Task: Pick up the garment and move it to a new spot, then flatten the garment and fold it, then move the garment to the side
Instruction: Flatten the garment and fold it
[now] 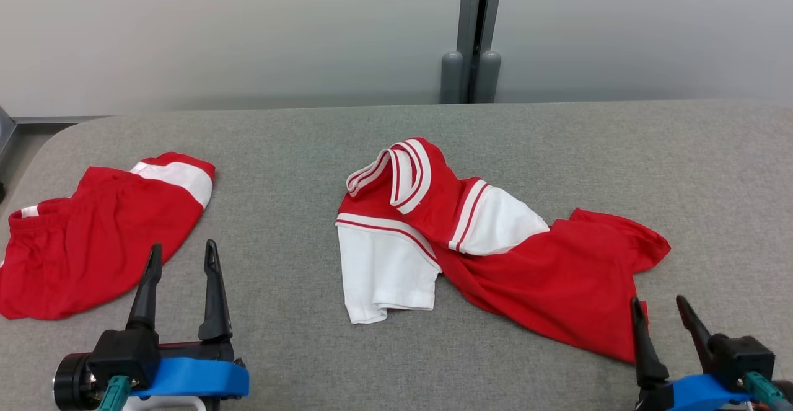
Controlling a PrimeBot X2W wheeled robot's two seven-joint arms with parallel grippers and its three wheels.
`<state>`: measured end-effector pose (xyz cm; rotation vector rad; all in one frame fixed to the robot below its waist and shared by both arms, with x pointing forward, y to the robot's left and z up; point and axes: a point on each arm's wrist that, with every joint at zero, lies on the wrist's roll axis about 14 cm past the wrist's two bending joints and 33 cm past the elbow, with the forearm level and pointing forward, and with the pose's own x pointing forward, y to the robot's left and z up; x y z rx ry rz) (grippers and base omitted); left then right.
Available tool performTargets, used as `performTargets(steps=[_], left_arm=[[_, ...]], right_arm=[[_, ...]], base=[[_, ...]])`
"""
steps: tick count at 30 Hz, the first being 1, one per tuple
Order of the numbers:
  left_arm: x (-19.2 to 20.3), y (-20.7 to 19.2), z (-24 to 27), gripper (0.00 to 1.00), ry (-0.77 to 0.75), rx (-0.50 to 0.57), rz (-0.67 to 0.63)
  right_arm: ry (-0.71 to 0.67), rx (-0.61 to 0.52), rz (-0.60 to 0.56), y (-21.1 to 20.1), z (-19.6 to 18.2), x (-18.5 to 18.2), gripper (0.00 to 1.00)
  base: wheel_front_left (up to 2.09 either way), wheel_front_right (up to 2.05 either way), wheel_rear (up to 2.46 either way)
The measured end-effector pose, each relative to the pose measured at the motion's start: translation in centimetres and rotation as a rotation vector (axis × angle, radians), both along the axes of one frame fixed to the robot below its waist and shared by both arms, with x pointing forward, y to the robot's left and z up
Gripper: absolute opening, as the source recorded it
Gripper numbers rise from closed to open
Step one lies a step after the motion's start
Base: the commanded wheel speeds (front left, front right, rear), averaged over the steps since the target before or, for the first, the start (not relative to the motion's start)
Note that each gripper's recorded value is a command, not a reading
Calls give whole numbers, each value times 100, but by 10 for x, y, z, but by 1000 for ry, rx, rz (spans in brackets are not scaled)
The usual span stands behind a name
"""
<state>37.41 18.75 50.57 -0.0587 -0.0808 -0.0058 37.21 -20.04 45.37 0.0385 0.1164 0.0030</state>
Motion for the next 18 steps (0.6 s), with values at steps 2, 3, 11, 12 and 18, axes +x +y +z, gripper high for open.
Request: performTargets(steps=[2,3,11,12,18], left_arm=[[2,-1,0,100,-2,-1,-3],[3,0,0,100,-2,-2,-3],[4,1,-4,100,12,-7,-1],[4,1,-5,100,13,-7,0],[6,-2,-5,100,13,-6,-11]], right_arm=[[63,-8,7,2,-18,-6,100],[93,-5,8,2,-27,-10,100],[260,20,44,17,-78,-31,100],[275,27,51,20,-82,-33,87],[251,45,88,34,-79,-26,0]], base=[[0,0,0],[0,0,0],[0,0,0],[0,0,0],[0,0,0]])
